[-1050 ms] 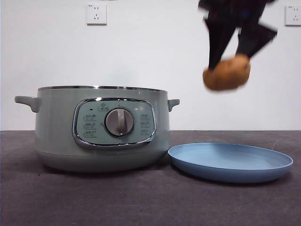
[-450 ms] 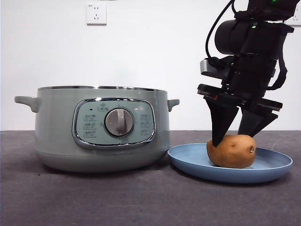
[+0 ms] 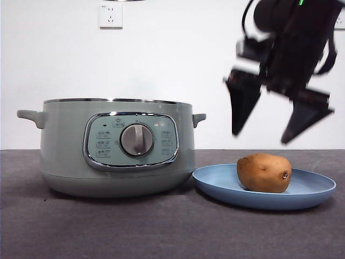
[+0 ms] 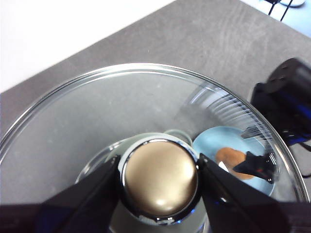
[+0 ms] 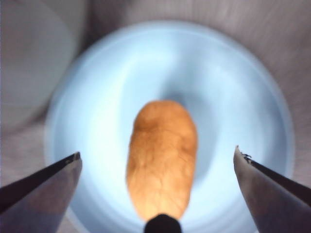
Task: Take the potato out from the steamer,put the potato on the plate,close the lid
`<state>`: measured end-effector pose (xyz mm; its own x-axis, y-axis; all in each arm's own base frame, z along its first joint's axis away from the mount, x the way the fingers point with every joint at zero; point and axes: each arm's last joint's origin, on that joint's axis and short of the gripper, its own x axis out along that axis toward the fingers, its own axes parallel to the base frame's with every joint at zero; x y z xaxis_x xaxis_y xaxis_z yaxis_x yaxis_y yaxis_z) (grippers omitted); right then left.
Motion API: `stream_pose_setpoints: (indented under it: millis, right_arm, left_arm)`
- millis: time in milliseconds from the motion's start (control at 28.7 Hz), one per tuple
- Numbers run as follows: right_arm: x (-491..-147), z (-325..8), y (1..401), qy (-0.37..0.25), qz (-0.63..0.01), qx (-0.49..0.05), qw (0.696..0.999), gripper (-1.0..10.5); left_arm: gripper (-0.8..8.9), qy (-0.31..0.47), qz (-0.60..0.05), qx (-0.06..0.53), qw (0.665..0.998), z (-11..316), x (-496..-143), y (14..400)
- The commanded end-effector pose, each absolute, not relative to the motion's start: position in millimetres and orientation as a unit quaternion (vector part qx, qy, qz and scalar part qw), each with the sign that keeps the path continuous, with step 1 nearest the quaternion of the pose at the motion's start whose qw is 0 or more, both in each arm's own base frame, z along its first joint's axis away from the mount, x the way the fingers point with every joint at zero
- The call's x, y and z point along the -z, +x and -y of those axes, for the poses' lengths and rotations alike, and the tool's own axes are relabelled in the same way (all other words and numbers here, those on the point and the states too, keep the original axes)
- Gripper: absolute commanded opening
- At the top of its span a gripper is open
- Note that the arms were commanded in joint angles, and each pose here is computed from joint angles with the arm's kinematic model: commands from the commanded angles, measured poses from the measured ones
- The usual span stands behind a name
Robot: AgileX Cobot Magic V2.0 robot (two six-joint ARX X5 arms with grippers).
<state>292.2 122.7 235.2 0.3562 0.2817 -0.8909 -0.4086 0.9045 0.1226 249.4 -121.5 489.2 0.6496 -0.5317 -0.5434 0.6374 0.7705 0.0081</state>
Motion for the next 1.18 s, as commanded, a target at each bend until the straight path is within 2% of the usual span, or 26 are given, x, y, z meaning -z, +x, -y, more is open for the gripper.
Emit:
stream_pose_setpoints:
  millis: [35,278,522,800,1044,1183]
  right_arm:
    - [-263.0,-117.9,281.4,-0.051,-0.488,-0.213,0.845,5.3]
    - [-321.3,-102.1,242.2,-0.034,-0.393,-0.225,0.891,5.3]
    - [-359.3,-84.8,199.9,-0.016,-0.326,-0.23,0.917,5.3]
    - [-376.3,-73.5,171.9,0.001,-0.293,-0.229,0.928,5.3]
    - [-374.8,-71.9,167.9,0.003,-0.307,-0.226,0.924,5.3]
    - [-374.8,-71.9,167.9,0.006,-0.308,-0.225,0.924,5.3]
  left_arm:
    - [-0.08,0.101,-0.225,0.327,0.912,120.1,-500.3,245.5]
    - [-0.08,0.098,-0.212,0.326,0.916,124.6,-496.1,255.2]
    - [-0.08,0.09,-0.235,0.322,0.913,133.8,-463.1,275.5]
    - [-0.08,0.089,-0.262,0.32,0.906,143.7,-409.8,297.1]
    - [-0.08,0.096,-0.3,0.3,0.9,147.9,-337.3,309.1]
    - [-0.08,0.099,-0.31,0.294,0.899,147.3,-322.5,309.3]
